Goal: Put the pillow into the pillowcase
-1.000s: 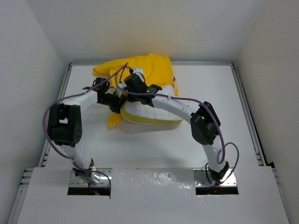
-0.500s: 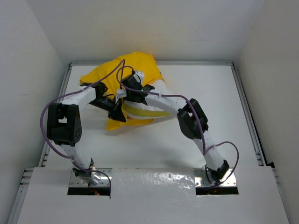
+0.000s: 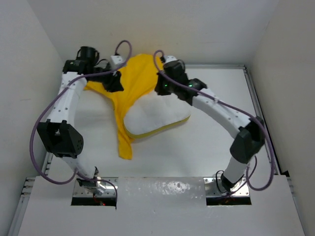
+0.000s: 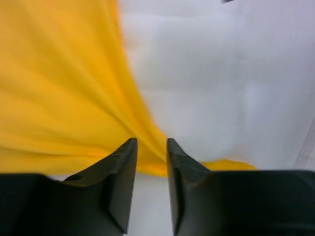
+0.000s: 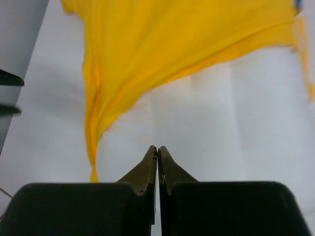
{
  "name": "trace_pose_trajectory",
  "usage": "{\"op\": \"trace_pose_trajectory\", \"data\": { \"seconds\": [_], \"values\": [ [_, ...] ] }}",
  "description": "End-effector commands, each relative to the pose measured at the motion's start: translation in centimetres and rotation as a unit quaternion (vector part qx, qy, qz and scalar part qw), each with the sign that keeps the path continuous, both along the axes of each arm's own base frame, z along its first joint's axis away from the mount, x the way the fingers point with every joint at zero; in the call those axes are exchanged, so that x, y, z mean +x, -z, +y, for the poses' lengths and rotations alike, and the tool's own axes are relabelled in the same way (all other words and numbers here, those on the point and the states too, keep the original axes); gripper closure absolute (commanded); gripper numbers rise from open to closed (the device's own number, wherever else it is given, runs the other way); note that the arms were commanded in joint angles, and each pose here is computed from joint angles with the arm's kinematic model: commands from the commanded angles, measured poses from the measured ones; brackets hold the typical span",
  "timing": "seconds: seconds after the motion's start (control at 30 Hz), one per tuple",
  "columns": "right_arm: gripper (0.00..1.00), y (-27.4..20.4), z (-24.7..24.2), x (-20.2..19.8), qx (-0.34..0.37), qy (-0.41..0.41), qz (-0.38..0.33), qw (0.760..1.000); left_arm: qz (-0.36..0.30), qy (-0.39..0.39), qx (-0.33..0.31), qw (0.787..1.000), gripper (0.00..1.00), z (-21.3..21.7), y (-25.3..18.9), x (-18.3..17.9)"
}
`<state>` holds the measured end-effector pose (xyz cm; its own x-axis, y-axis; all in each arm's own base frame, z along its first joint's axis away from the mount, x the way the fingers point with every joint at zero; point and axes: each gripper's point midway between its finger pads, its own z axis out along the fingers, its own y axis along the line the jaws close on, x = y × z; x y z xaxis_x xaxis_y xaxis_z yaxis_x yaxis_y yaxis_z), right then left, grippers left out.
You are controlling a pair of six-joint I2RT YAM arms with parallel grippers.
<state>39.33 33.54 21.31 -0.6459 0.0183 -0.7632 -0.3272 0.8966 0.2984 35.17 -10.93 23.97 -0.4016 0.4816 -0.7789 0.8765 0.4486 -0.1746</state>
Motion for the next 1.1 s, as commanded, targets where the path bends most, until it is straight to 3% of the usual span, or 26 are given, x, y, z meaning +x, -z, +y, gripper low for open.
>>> {"op": "trace_pose_trajectory", "data": {
  "seconds": [0.0, 0.03, 0.07, 0.13, 0.17, 0.2, 0.23, 0.27, 0.33, 0.37, 0.57, 0.6, 0.67, 0.7, 0.73, 0.77, 0.8, 0.83, 0.87, 1.0, 1.07],
  "values": [
    [1.00, 0.5, -6.2, 0.8, -0.018, 0.011, 0.016, 1.000, -0.135, -0.024, 0.069, 0.988, 0.74, -6.7, -3.1, 6.1],
    [0.95, 1.3, -9.2, 2.1, -0.011, 0.045, 0.028, 0.999, -0.157, -0.019, 0.084, 0.984, 0.70, -8.3, -3.0, 7.0],
    [0.80, 1.7, -10.1, 2.6, 0.002, 0.050, 0.036, 0.998, -0.147, -0.033, 0.102, 0.983, 0.50, -9.6, -0.8, 8.5],
    [0.38, 3.2, -13.3, 4.8, 0.036, 0.088, 0.052, 0.994, -0.179, -0.040, 0.081, 0.980, 0.36, -13.3, -1.5, 10.9],
    [0.30, 3.5, -13.8, 5.4, 0.050, 0.090, 0.055, 0.993, -0.154, -0.066, 0.093, 0.981, 0.32, -14.1, 1.3, 12.8],
    [0.24, 3.9, -14.1, 6.2, 0.069, 0.088, 0.058, 0.992, -0.168, -0.079, 0.089, 0.979, 0.31, -15.1, 1.3, 14.2],
    [0.21, 4.1, -15.0, 7.1, 0.076, 0.098, 0.060, 0.990, -0.186, -0.098, 0.086, 0.974, 0.30, -15.6, 0.5, 15.8],
    [0.15, 5.7, -15.0, 7.8, 0.072, 0.099, 0.074, 0.990, -0.176, -0.122, 0.107, 0.971, 0.29, -15.5, 3.3, 17.6],
    [0.12, 6.5, -14.5, 8.9, 0.070, 0.094, 0.082, 0.990, -0.205, -0.156, 0.110, 0.960, 0.27, -15.7, 3.3, 20.2],
    [0.10, 8.5, -14.0, 9.4, 0.071, 0.087, 0.101, 0.989, -0.201, -0.163, 0.121, 0.958, 0.27, -15.8, 5.4, 21.3],
    [0.04, 13.2, -12.0, 9.3, 0.105, 0.079, 0.148, 0.980, -0.205, -0.212, 0.181, 0.938, 0.37, -13.7, 9.0, 23.3],
    [0.05, 14.6, -11.8, 9.0, 0.104, 0.080, 0.163, 0.978, -0.196, -0.210, 0.190, 0.939, 0.39, -13.5, 10.1, 22.9],
    [0.08, 15.1, -10.6, 8.5, 0.112, 0.063, 0.171, 0.977, -0.184, -0.202, 0.193, 0.942, 0.52, -13.5, 10.9, 22.4],
    [0.22, 15.7, -10.1, 8.1, 0.110, 0.056, 0.176, 0.977, -0.176, -0.197, 0.195, 0.945, 0.60, -13.5, 11.6, 22.0],
    [0.32, 15.8, -9.1, 7.7, 0.108, 0.041, 0.174, 0.978, -0.169, -0.191, 0.189, 0.948, 0.79, -13.7, 11.7, 21.6],
    [0.44, 15.8, -8.7, 7.5, 0.109, 0.035, 0.174, 0.978, -0.165, -0.188, 0.184, 0.951, 0.88, -13.9, 11.6, 21.4],
    [0.76, 16.0, -7.9, 7.3, 0.112, 0.029, 0.179, 0.977, -0.160, -0.182, 0.177, 0.954, 1.00, -14.2, 11.5, 21.1],
    [0.93, 16.1, -7.4, 7.1, 0.119, 0.021, 0.186, 0.975, -0.155, -0.163, 0.149, 0.963, 1.00, -15.3, 10.5, 20.4],
    [1.00, 16.3, -7.3, 6.9, 0.120, 0.022, 0.194, 0.973, -0.152, -0.150, 0.133, 0.968, 1.00, -15.9, 9.8, 19.9],
    [1.00, 15.6, -5.8, 5.5, 0.112, -0.004, 0.184, 0.977, -0.157, -0.074, 0.010, 0.985, 1.00, -19.7, 2.3, 17.1],
    [1.00, 12.4, -5.3, 5.4, 0.109, -0.003, 0.128, 0.986, -0.116, 0.005, -0.062, 0.991, 1.00, -22.0, -0.8, 13.9]
  ]
}}
